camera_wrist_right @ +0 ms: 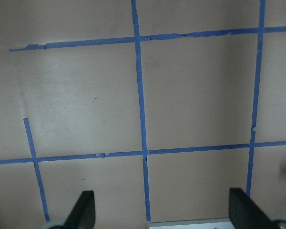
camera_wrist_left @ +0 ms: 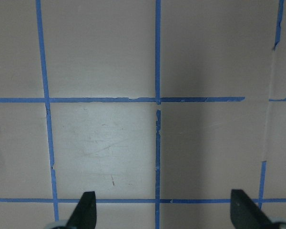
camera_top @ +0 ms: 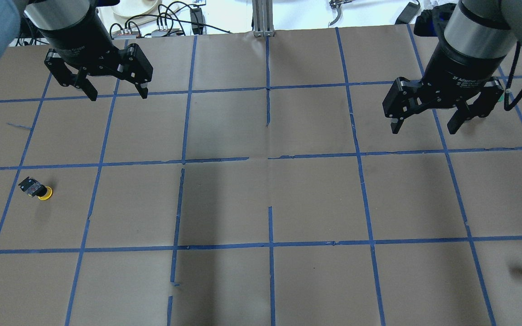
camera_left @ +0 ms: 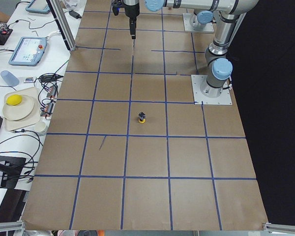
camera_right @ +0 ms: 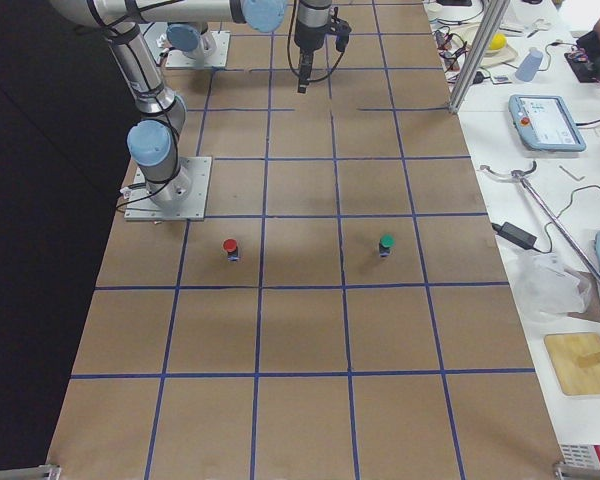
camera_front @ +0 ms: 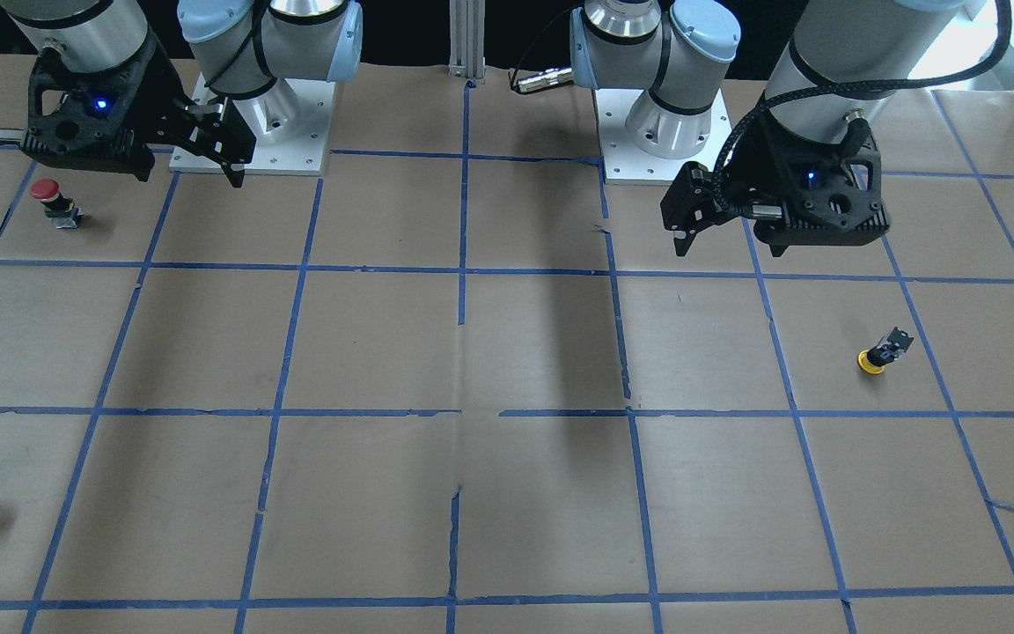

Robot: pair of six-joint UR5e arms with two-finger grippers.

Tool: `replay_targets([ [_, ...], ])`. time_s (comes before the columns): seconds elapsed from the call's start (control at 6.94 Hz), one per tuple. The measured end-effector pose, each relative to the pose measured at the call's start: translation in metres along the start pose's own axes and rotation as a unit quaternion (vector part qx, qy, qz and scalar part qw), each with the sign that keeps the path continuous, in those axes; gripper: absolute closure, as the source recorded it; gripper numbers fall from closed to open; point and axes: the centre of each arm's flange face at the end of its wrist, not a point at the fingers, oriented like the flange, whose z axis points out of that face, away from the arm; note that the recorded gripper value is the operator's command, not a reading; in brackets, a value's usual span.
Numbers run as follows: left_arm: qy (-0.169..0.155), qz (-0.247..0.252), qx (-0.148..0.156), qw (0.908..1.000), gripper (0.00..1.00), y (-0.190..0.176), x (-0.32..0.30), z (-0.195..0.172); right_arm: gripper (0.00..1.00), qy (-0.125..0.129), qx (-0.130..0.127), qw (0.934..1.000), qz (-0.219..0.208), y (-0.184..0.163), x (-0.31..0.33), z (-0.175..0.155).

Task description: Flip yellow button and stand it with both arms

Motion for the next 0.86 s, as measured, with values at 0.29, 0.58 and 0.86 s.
replay_targets([
  [0.29,0.0,0.005,0.008,1.0,0.0,-0.001,-0.002,-0.003,0.0,0.0,0.0,1.0,-0.001,-0.001,0.0,0.001],
  [0.58,-0.001,0.028,0.007,0.9996,0.0,-0.003,-0.011,0.002,0.0,0.0,0.001,1.0,-0.002,-0.001,0.0,0.001],
  [0.86,0.005,0.06,-0.017,0.998,0.01,-0.011,-0.065,0.027,0.0,0.0,0.0,1.0,-0.002,-0.002,0.0,0.001],
])
